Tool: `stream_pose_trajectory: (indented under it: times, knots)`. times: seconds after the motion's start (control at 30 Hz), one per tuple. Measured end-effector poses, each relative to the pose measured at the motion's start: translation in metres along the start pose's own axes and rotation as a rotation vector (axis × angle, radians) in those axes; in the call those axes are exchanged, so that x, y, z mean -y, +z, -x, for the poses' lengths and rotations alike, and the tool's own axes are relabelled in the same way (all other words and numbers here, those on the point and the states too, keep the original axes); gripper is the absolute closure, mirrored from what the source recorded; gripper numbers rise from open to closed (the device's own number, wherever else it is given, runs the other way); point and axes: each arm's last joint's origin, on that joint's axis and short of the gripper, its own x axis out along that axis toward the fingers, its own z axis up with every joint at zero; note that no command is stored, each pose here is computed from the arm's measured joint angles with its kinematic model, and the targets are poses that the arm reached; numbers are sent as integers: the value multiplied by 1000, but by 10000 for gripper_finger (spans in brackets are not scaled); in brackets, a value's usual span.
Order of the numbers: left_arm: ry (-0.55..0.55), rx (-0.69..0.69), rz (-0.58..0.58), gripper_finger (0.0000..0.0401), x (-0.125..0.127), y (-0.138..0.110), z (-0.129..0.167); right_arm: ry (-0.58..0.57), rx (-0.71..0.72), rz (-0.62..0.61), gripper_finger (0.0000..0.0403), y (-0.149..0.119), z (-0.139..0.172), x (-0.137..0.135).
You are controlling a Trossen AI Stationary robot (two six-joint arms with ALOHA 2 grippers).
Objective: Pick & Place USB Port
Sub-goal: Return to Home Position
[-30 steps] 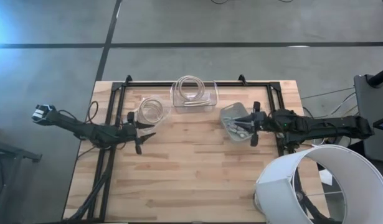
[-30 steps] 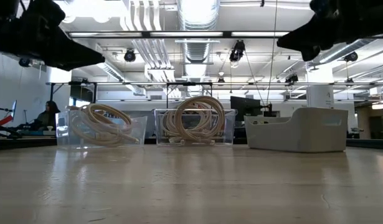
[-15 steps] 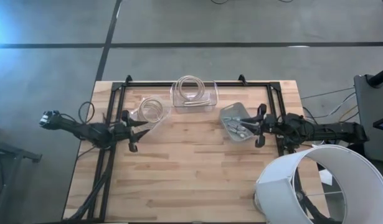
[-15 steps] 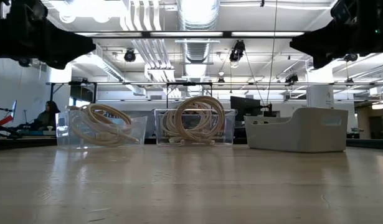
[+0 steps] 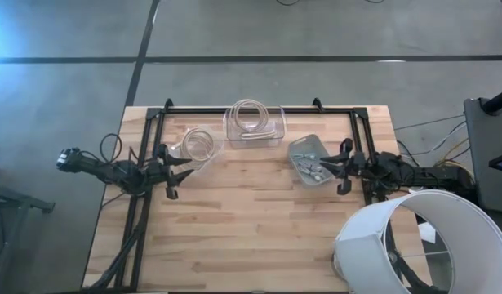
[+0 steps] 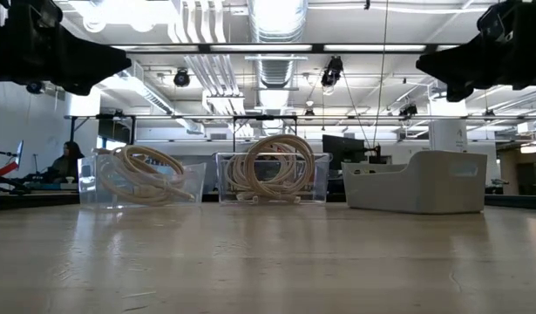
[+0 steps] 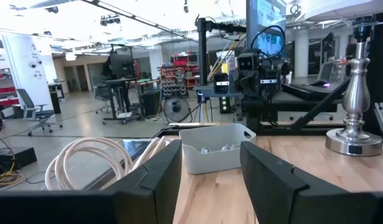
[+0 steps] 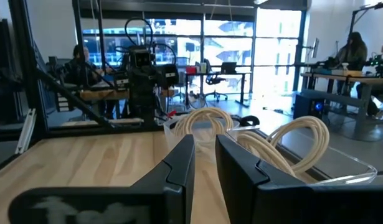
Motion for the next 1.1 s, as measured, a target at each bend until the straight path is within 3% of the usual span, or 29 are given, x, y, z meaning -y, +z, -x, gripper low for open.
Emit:
stream_pose_trajectory:
  times: [0.4,1.1]
  knots:
    - [-6,-33,-35,233,1,-4,0,1,22,30,345,-1,2,0]
    - [-12,-84,-22,233,1,-10,1,-14,-163,-8,351,-19,4,1]
